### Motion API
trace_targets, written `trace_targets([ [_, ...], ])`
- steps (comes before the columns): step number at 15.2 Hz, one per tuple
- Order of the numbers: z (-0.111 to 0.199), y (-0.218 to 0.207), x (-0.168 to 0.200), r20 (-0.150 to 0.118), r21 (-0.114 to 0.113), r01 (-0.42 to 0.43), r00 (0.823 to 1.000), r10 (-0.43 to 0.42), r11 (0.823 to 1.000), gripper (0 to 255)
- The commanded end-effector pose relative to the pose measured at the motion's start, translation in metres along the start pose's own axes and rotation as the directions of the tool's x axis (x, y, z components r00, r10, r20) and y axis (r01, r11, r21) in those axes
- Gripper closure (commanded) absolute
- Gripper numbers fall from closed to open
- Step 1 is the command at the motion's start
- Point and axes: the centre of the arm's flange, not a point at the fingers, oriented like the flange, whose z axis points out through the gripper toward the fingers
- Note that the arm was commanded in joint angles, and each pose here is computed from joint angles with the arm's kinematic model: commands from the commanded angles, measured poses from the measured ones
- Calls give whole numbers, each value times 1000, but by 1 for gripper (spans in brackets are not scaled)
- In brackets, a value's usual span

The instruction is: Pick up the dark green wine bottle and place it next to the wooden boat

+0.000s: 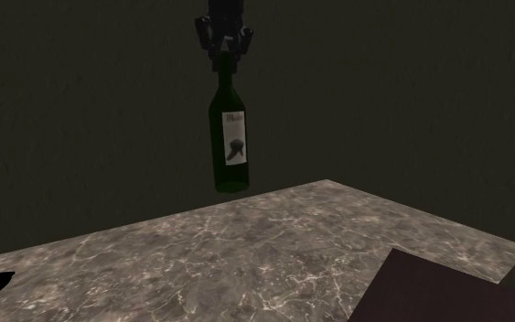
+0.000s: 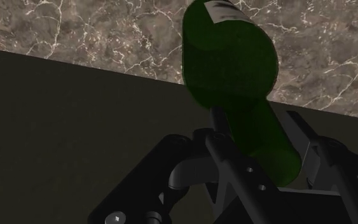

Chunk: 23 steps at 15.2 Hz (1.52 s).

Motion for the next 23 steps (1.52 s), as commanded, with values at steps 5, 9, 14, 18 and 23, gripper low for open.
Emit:
trace_targets([
  [5, -1, -76, -27, 0, 0, -1, 1000, 1, 1000, 255],
  [9, -3, -126, -44, 0, 0, -1, 1000, 1, 1000, 255],
  [14, -4, -189, -64, 0, 0, -1, 1000, 1, 1000, 255],
  [18, -6, -239, -81, 0, 0, -1, 1000, 1, 1000, 255],
  [23, -8, -302, -102, 0, 0, -1, 1000, 1, 1000, 255],
])
